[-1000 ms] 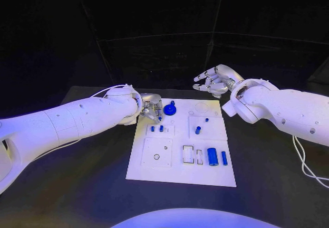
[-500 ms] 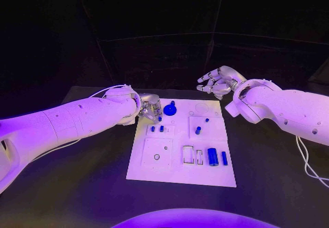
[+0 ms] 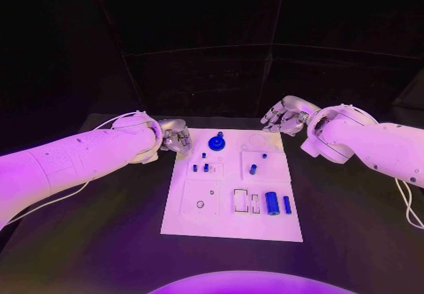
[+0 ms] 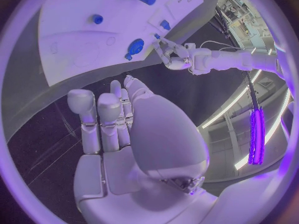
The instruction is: Assemble the parts on the task board
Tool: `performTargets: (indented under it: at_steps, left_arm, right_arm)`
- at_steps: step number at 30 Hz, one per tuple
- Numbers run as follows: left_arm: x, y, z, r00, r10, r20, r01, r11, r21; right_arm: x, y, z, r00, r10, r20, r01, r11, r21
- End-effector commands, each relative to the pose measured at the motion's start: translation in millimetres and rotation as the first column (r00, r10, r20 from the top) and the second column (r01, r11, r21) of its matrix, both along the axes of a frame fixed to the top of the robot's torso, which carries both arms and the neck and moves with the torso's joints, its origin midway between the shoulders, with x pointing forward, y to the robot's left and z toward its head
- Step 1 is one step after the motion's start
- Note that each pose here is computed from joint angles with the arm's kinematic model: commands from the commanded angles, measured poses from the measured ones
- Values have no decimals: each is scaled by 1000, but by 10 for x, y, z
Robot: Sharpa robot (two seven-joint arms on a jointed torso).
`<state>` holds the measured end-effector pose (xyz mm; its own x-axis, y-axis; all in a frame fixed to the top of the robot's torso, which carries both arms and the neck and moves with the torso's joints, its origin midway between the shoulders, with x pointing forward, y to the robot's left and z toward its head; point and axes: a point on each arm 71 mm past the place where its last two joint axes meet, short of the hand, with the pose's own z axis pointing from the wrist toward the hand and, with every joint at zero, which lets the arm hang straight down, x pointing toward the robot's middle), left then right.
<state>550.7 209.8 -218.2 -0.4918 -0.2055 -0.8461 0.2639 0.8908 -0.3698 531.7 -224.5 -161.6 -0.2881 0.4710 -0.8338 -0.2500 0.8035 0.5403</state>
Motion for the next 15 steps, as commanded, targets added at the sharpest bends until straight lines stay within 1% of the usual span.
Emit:
performTargets:
  at_steps: [1,2,4,6,8,10,12,13,15]
  left_arm:
    - [8,50,191,995,66,71,-36,931,-363]
    - [0,75,234,994,75,82,-31,894,-446]
    - [-18,119,300,991,97,96,-26,826,-564]
    - [-40,174,369,985,137,104,-30,732,-680]
    - [-63,220,415,981,175,88,-44,636,-771]
    - [-90,250,438,978,201,54,-65,543,-837]
    - [-120,262,447,977,212,21,-83,474,-877]
    - [-139,265,449,977,214,6,-92,443,-892]
    - [-178,268,447,977,212,-19,-104,399,-911]
  right_arm:
    - [-63,4,-31,995,86,53,-75,980,-183]
    - [-83,-4,-43,994,88,61,-75,979,-190]
    - [-121,-9,-79,993,93,71,-77,977,-199]
    - [-172,-6,-139,992,101,78,-81,972,-219]
    - [-207,3,-191,990,110,84,-86,965,-248]
    - [-236,11,-243,989,121,89,-91,956,-280]
    - [-265,13,-292,988,128,90,-95,948,-304]
    - [-277,13,-313,987,131,90,-97,944,-315]
    - [-293,14,-344,987,136,87,-100,938,-332]
